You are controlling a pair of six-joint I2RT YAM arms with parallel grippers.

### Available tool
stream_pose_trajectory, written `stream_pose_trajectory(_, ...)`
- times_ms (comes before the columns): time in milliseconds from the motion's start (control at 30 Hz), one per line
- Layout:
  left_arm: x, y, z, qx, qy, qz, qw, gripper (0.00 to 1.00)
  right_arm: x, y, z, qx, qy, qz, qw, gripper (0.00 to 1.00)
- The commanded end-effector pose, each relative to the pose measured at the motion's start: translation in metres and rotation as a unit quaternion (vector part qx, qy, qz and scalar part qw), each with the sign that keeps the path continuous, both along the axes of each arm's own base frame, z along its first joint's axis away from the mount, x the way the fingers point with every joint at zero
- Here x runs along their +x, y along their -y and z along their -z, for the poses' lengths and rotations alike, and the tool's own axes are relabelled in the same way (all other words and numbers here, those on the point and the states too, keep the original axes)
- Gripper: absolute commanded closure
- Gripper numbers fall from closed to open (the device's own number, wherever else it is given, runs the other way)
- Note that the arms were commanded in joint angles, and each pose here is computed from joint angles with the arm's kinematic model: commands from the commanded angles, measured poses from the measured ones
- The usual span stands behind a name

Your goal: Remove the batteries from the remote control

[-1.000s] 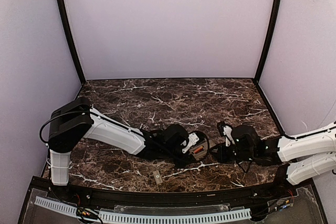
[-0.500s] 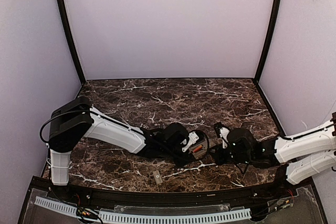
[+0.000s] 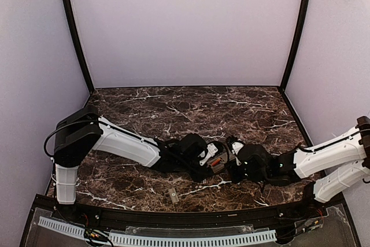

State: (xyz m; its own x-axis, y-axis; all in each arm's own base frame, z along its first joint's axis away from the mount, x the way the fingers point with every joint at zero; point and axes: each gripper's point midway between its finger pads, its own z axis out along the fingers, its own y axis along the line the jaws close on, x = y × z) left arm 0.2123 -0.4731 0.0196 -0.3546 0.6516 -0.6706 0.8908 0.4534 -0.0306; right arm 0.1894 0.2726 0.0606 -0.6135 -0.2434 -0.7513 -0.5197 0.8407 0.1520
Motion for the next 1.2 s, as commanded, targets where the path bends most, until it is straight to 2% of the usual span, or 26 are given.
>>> stream_pose_trajectory(0,-0.055,0.023,0.034,-0.007,-0.073,0.108,0.991,1.00,-0.056,-0.105,-0.069,0.131,0.013,-0.207,0.969,1.00)
stream_pose_trajectory(133,-0.058,0.022,0.034,0.001,-0.082,0.116,0.990,1.00,-0.059,-0.106,-0.071,0.072,0.050,-0.215,0.973,1.00)
stream_pose_trajectory(300,-0.058,0.022,0.032,0.006,-0.090,0.114,0.989,1.00,-0.058,-0.101,-0.074,0.050,0.060,-0.214,0.974,1.00)
stream_pose_trajectory(733,-0.051,0.021,0.030,0.007,-0.086,0.098,0.991,1.00,-0.052,-0.076,-0.067,0.036,0.044,-0.164,0.985,1.00)
stream_pose_trajectory(1167,-0.038,0.013,0.007,-0.016,-0.070,0.076,0.995,1.00,-0.032,-0.007,-0.066,0.040,0.016,-0.071,0.997,1.00)
